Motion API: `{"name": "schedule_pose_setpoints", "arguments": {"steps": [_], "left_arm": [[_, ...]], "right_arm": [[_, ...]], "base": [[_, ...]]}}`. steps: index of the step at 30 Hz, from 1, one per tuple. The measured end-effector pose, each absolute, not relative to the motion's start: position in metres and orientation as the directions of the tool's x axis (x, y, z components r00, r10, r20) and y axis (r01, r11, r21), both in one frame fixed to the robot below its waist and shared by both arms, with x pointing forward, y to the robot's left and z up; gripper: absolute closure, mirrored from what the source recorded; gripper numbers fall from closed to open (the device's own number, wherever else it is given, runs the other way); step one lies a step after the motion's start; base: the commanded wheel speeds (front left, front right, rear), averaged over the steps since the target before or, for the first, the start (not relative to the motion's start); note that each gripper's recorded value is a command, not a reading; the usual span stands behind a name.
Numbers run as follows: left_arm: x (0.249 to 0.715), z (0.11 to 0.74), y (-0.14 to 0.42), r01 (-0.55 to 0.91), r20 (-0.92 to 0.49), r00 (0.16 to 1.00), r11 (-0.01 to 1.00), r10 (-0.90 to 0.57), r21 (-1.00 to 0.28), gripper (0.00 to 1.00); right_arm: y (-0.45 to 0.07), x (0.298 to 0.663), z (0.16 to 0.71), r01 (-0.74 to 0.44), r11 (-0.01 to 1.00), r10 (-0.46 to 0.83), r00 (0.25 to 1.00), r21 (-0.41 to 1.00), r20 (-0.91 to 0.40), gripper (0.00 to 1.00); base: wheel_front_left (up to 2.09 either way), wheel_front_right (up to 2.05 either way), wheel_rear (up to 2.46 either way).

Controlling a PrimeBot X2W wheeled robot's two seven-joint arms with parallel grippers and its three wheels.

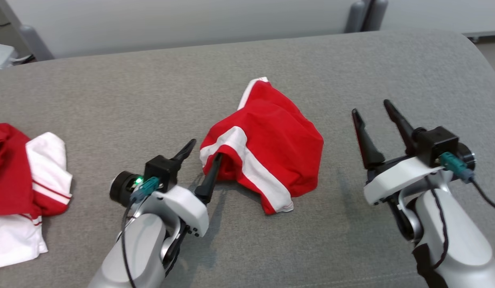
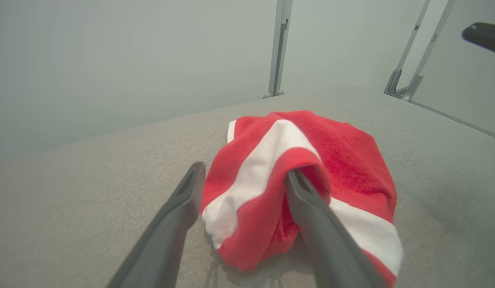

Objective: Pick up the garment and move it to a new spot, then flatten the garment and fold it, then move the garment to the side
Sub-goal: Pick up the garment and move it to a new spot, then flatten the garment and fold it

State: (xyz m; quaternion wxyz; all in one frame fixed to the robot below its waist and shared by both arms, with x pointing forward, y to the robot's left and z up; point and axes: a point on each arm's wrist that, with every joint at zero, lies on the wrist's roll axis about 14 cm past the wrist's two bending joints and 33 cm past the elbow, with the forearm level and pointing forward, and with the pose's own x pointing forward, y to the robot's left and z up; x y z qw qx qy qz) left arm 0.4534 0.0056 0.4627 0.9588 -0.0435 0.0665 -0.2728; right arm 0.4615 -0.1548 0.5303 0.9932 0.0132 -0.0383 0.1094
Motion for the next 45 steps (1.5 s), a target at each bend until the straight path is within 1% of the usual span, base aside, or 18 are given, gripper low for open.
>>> {"name": "schedule_pose_setpoints", "arguments": {"steps": [3,8,13,14,20,25,29,30,31,32,35,37,40,41,45], "left_arm": [[0.449,0.471,0.032,0.456,-0.071,0.883,0.883,-0.465,-0.109,0.0],[0.428,0.471,0.066,0.364,-0.059,0.926,0.923,-0.374,-0.127,0.0],[0.41,0.466,0.088,0.301,-0.07,0.947,0.945,-0.312,-0.129,0.0],[0.405,0.47,0.092,0.284,-0.057,0.954,0.948,-0.294,-0.144,0.0],[0.402,0.468,0.098,0.268,-0.061,0.958,0.951,-0.28,-0.151,0.0],[0.402,0.464,0.104,0.252,-0.07,0.962,0.955,-0.265,-0.155,0.0],[0.401,0.462,0.11,0.236,-0.074,0.965,0.959,-0.25,-0.158,0.0],[0.401,0.462,0.111,0.233,-0.074,0.966,0.96,-0.246,-0.159,0.0],[0.401,0.462,0.112,0.229,-0.073,0.967,0.96,-0.243,-0.161,0.0],[0.401,0.462,0.113,0.225,-0.073,0.968,0.961,-0.239,-0.164,0.0],[0.401,0.461,0.114,0.221,-0.077,0.969,0.961,-0.236,-0.166,0.0],[0.403,0.461,0.112,0.227,-0.075,0.967,0.959,-0.242,-0.168,0.0],[0.405,0.462,0.104,0.248,-0.072,0.962,0.954,-0.263,-0.17,0.0],[0.405,0.462,0.104,0.248,-0.072,0.962,0.954,-0.263,-0.17,0.0],[0.407,0.463,0.087,0.295,-0.067,0.948,0.939,-0.31,-0.173,0.0]], "right_arm": [[-0.124,0.457,0.528,-0.306,0.952,0.305,0.95,0.014,0.072,0.0],[-0.079,0.433,0.5,-0.442,0.897,0.442,0.897,0.029,-0.011,0.0],[-0.055,0.404,0.457,-0.531,0.846,0.531,0.834,0.042,-0.147,0.0],[-0.047,0.386,0.43,-0.571,0.819,0.567,0.79,0.057,-0.232,0.0],[-0.049,0.378,0.404,-0.59,0.806,0.573,0.754,0.052,-0.322,0.0],[-0.044,0.388,0.4,-0.598,0.8,0.575,0.746,0.044,-0.336,0.0],[-0.034,0.389,0.391,-0.618,0.785,0.589,0.72,0.046,-0.366,0.0],[-0.032,0.387,0.387,-0.622,0.781,0.592,0.713,0.049,-0.376,0.08],[-0.031,0.387,0.384,-0.624,0.78,0.59,0.708,0.049,-0.389,0.58],[-0.032,0.388,0.382,-0.625,0.779,0.588,0.705,0.046,-0.396,1.0],[-0.033,0.398,0.387,-0.616,0.787,0.583,0.717,0.045,-0.381,1.0],[-0.042,0.413,0.402,-0.584,0.81,0.562,0.756,0.04,-0.336,1.0],[-0.074,0.439,0.432,-0.511,0.86,0.496,0.83,0.009,-0.256,1.0],[-0.074,0.439,0.432,-0.511,0.86,0.496,0.83,0.009,-0.256,1.0],[-0.13,0.455,0.459,-0.406,0.912,0.387,0.902,-0.066,-0.191,1.0]], "base": [[0.0,0.0,0.0],[0.0,0.0,0.0],[0.0,0.0,0.0],[0.0,0.0,0.0],[0.0,0.0,0.0],[0.0,0.0,0.0],[0.0,0.0,0.0],[0.0,0.0,0.0],[0.0,0.0,0.0],[0.0,0.0,0.0],[0.0,0.0,0.0],[0.0,0.0,0.0],[0.0,0.0,0.0],[0.0,0.0,0.0],[0.0,0.0,0.0]]}}
